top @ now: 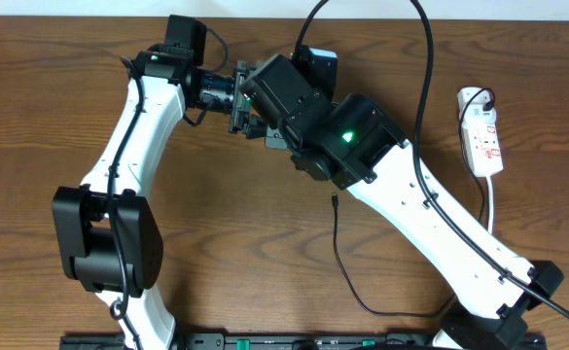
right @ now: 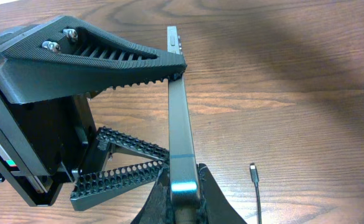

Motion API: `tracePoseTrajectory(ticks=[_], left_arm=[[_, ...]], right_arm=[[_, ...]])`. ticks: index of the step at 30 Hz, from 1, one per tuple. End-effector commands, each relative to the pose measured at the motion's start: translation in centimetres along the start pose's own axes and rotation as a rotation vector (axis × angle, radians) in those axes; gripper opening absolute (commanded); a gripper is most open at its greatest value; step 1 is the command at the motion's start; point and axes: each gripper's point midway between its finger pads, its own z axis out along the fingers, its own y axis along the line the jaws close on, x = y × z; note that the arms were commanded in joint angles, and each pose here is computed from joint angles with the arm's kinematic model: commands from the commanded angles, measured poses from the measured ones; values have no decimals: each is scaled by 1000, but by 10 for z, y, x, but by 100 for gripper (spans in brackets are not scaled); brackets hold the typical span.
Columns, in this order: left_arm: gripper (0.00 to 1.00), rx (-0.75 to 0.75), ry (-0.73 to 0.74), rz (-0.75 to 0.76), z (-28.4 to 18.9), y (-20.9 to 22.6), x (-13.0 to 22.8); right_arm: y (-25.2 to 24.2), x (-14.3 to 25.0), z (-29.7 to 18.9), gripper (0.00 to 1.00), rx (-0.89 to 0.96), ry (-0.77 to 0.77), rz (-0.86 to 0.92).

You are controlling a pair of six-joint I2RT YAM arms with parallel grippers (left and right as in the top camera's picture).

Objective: Plug charger to phone and switch on socket

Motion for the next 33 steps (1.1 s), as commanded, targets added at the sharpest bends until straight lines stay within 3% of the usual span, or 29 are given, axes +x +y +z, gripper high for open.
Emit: tracePoseTrajectory(ticks=[1, 33], left_arm=[[69, 35, 27, 98, -6, -19, 18], [72, 37, 26, 108, -6, -20, 18]], right_arm=[[-18, -22, -11, 1, 49, -91, 63], [-28, -28, -7, 1, 70, -92, 58]])
